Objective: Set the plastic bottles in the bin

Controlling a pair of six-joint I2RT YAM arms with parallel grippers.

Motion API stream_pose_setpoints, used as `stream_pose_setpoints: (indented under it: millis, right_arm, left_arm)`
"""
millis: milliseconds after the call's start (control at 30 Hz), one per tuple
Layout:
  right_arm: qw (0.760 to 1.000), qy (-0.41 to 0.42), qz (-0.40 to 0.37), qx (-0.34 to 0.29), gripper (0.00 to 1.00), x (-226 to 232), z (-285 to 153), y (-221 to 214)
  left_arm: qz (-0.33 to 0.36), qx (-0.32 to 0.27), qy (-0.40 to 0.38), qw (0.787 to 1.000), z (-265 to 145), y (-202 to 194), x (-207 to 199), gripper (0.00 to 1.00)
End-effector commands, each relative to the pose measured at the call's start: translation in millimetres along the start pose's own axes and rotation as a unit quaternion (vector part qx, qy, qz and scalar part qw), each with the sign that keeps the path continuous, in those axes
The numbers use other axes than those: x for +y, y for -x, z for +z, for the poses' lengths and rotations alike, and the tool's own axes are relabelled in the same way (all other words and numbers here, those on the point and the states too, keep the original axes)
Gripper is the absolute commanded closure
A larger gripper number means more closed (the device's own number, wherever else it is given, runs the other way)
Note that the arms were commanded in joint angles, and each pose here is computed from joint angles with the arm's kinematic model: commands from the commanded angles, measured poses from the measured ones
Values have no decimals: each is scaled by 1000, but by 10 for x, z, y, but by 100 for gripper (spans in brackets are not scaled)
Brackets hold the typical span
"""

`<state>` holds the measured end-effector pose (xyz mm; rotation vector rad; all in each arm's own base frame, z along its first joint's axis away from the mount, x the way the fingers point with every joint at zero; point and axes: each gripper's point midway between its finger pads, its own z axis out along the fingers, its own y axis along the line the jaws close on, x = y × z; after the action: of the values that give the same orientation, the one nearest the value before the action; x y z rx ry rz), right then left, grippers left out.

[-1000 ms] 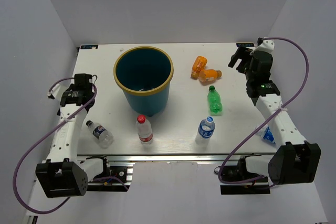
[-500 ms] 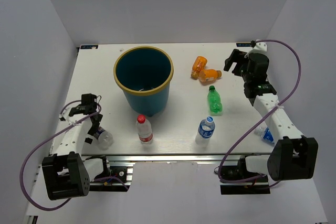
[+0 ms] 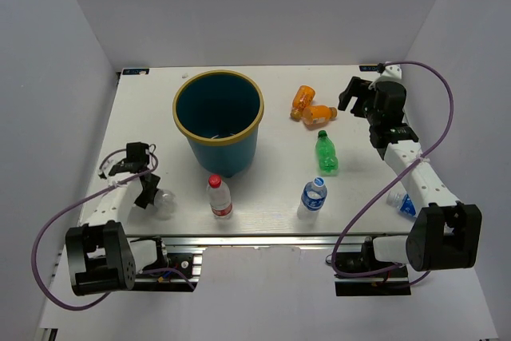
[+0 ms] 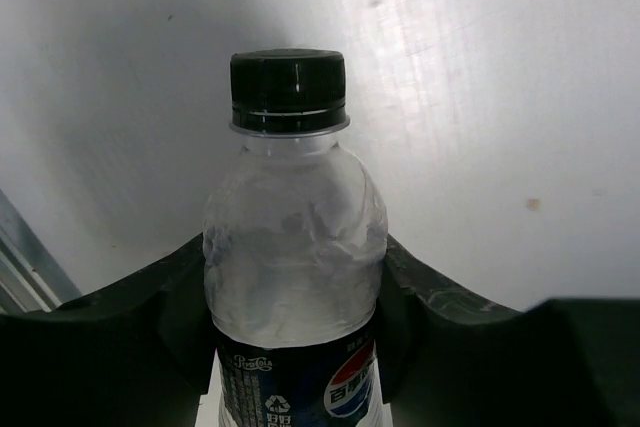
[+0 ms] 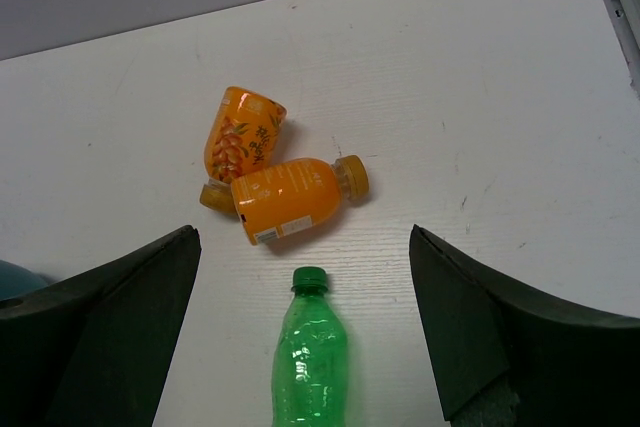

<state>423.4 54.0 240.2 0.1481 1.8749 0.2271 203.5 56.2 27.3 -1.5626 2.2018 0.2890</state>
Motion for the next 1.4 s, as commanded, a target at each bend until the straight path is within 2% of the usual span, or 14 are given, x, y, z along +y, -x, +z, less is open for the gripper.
stream_pose_setpoints:
  millis: [0, 167, 267, 333, 433, 600, 633, 667, 733, 833, 900, 967, 1133, 1367]
  right_arm:
    - [999, 23, -8, -39, 11, 117, -70, 330]
    - [997, 49, -27, -46, 11, 199, -140, 369]
    - [995, 77, -39, -57, 11, 294, -204, 407]
    - [992, 100, -44, -58, 11, 363, -257, 374]
    - [987, 133, -58, -66, 11, 466, -317, 384]
    - [977, 188, -74, -61, 11, 647, -423, 367]
    - [975, 200, -81, -60, 11, 681, -438, 345]
    - [973, 209, -86, -57, 11, 705, -452, 322]
    - [964, 240, -105, -48, 11, 791, -502, 250]
    - [959, 260, -110, -38, 11, 837, -535, 181]
    - [965, 240, -100, -35, 11, 776, -484, 164]
    - [966, 235, -101, -31, 11, 757, -463, 150]
    - [963, 251, -95, -17, 11, 798, -447, 72]
    - [965, 249, -82, -18, 11, 797, -477, 57]
  left_arm:
    - [-31, -65, -66, 995, -359, 483, -349, 62]
    - [-65, -182, -126, 973, -1187, 1325, -629, 60]
    - [-107, -254, -199, 940, -1936, 1874, -828, 54]
    - [-113, -307, -281, 902, -2446, 2192, -1035, 51]
    - [-55, -298, -411, 860, -2931, 2233, -1573, 52]
    - [80, -215, -573, 786, -3517, 1785, -2449, 56]
    - [102, -229, -580, 775, -3659, 1759, -2520, 54]
    - [138, -209, -591, 767, -3711, 1437, -2717, 50]
    - [178, -222, -583, 761, -3734, 1273, -2826, 45]
    - [230, -188, -602, 741, -3718, 906, -2966, 40]
    - [245, -172, -600, 742, -3597, 754, -2990, 30]
    - [270, -149, -623, 719, -3597, 552, -3005, 24]
    - [300, -119, -623, 713, -3504, 333, -2935, 4]
    - [297, -127, -634, 702, -3702, 359, -2739, 2]
